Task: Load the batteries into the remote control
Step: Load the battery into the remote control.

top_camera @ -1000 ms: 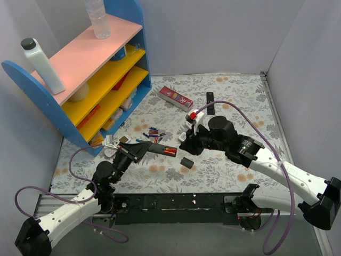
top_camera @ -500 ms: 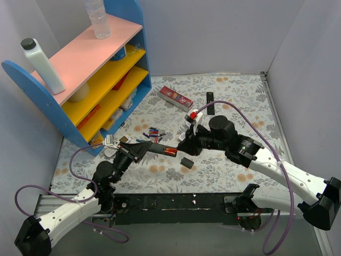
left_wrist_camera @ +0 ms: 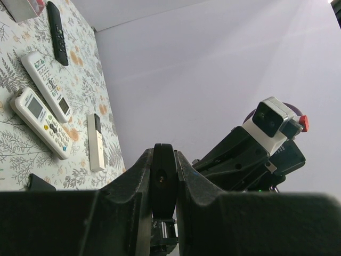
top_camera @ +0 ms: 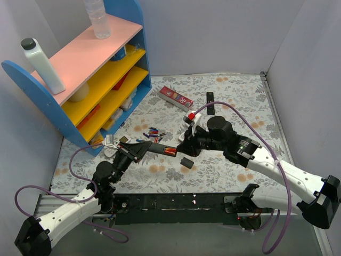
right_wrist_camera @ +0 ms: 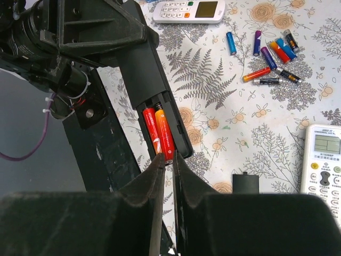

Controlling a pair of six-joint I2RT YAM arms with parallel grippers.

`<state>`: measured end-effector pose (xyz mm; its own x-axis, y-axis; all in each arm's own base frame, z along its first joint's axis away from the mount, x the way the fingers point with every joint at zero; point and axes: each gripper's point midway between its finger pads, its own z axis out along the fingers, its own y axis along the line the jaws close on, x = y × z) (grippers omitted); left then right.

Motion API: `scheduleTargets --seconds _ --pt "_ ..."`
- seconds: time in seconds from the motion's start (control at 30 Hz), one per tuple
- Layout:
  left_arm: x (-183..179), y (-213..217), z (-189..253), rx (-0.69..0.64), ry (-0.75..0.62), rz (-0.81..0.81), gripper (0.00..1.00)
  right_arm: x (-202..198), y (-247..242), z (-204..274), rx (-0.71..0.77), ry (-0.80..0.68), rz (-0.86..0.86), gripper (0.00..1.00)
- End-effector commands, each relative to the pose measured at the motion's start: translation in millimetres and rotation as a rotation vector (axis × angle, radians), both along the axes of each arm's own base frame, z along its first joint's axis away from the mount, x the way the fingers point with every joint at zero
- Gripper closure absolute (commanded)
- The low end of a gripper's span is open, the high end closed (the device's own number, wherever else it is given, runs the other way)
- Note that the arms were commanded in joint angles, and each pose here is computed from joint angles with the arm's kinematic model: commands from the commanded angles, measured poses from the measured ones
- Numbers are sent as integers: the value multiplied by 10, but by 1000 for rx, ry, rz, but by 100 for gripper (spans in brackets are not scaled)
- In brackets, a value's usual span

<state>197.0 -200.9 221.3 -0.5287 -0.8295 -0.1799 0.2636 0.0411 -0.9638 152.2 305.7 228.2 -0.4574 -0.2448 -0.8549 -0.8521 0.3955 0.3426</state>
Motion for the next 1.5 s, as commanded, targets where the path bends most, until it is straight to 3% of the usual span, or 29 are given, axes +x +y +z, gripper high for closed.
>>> scheduleTargets --seconds 0.0,0.53,1.0,1.47 --pt "-84 26 -601 16 124 -25 100 11 55 25 28 -6 14 84" --pt "-115 2 -489 -10 96 -48 100 32 125 -100 9 16 34 93" --pt "-179 9 -294 -85 42 -76 100 94 151 -277 -40 25 24 95" --pt "-160 71 -280 -122 50 -50 100 -17 42 -824 -357 -104 75 94"
